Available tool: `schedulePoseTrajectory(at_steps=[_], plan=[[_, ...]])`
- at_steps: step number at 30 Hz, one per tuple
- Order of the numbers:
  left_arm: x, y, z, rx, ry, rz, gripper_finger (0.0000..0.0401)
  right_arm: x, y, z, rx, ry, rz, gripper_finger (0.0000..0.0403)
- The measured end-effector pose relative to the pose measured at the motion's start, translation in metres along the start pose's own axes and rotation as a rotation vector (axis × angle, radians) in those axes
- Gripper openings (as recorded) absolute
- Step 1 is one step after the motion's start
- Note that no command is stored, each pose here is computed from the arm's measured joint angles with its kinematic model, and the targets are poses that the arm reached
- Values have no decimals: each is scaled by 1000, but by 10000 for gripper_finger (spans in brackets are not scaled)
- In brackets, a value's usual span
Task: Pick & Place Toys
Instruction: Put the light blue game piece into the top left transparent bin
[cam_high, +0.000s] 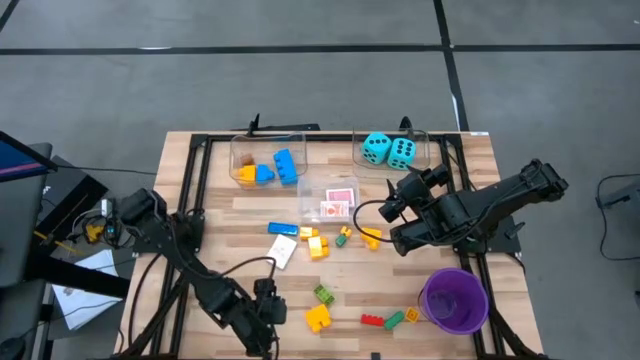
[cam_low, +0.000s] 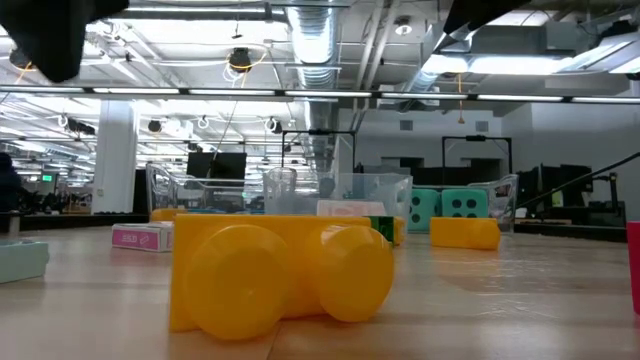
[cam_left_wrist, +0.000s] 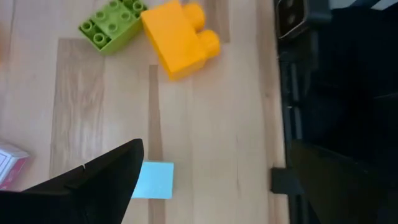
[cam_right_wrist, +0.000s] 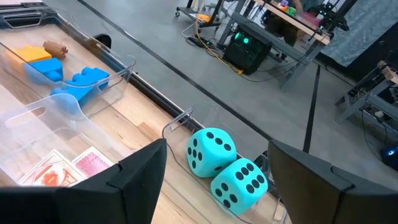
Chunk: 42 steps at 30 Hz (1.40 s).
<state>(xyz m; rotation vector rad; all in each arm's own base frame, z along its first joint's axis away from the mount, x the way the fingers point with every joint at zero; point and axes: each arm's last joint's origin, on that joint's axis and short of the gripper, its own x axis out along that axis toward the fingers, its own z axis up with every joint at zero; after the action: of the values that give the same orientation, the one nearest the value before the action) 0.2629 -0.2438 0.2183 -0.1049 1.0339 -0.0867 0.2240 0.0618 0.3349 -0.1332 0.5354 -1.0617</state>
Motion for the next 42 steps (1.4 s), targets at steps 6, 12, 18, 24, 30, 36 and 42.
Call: schedulePoseTrajectory(at_steps=[6, 12, 18, 24, 30, 36, 42], plan=[[14, 1, -6, 12, 47, 41, 399, 0, 0, 0, 0, 0, 0, 272], [24, 4, -15, 11, 112, 92, 399, 0, 0, 0, -1, 0, 0, 272], [39, 16, -33, -1, 135, 130, 399, 0, 0, 0, -2, 0, 0, 272], [51, 25, -48, -15, 135, 133, 397, 0, 0, 0, -2, 0, 0, 272], [60, 31, -59, -37, 129, 116, 387, 0, 0, 0, -2, 0, 0, 272], [62, 36, -64, -55, 100, 155, 347, 0, 0, 0, -3, 0, 0, 272], [62, 37, -65, -53, 88, 173, 280, 0, 0, 0, -3, 0, 0, 272]])
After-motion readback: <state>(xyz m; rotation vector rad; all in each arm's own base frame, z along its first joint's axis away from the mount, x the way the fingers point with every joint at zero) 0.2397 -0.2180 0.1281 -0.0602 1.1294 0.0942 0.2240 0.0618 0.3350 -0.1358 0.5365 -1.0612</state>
